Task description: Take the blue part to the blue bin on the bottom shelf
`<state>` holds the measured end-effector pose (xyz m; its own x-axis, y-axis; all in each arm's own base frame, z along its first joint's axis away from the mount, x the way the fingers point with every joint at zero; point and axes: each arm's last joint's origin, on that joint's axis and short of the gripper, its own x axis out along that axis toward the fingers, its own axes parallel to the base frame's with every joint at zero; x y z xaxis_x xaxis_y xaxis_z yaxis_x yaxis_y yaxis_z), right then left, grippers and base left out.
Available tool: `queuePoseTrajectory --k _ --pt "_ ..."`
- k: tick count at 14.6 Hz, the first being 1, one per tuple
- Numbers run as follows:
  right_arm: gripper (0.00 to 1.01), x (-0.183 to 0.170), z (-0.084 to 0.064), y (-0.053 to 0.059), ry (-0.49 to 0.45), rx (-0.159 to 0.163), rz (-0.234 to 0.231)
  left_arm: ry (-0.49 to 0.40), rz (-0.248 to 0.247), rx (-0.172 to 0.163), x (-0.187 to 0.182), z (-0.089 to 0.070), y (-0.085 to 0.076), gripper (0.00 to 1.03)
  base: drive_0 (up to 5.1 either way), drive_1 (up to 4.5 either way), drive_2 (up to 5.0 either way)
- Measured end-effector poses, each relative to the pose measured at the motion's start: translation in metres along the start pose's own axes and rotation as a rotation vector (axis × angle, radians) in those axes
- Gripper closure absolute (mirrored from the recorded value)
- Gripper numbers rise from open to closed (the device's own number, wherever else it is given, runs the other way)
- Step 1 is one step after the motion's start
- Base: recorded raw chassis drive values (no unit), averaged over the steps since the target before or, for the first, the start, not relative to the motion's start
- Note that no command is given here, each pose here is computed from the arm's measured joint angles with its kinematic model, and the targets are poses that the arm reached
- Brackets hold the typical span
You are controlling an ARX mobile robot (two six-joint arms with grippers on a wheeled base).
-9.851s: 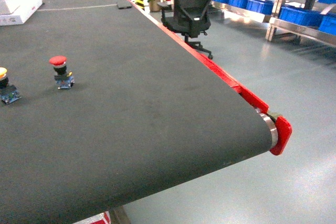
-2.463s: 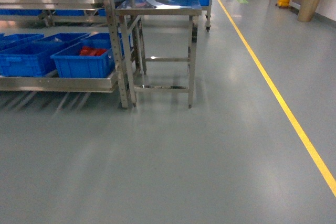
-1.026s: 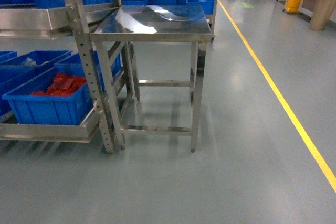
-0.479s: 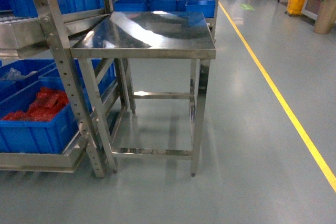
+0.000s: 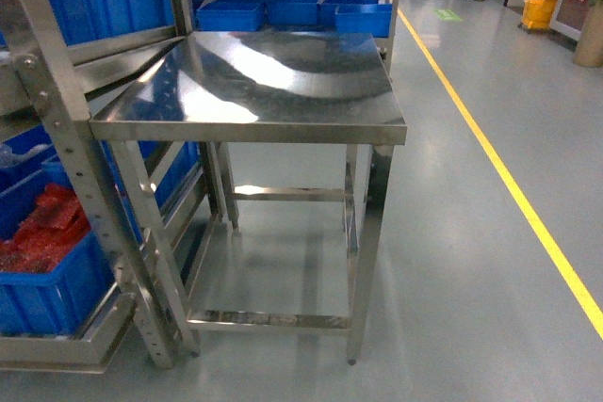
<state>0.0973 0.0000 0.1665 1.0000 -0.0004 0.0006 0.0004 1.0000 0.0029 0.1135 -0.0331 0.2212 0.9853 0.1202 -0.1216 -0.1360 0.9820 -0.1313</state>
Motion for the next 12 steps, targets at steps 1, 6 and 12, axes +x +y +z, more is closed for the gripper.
queuePoseTrajectory --k 1,6,12 --pt "0.03 0.0 0.0001 0.0 -0.002 0.0 0.0 0.0 0.001 0.0 0.0 0.0001 0.0 0.6 -0.1 4.08 -4.3" --pt "0.03 0.0 0.0006 0.0 -0.006 0.0 0.0 0.001 0.001 0.001 0.0 -0.0001 0.0 0.6 -0.1 4.12 -4.3" --pt "0.03 0.0 0.0001 0.0 -0.001 0.0 -0.002 0.003 0.001 0.002 0.0002 -0.0003 -0.0001 0.6 -1.6 1.98 -0.3"
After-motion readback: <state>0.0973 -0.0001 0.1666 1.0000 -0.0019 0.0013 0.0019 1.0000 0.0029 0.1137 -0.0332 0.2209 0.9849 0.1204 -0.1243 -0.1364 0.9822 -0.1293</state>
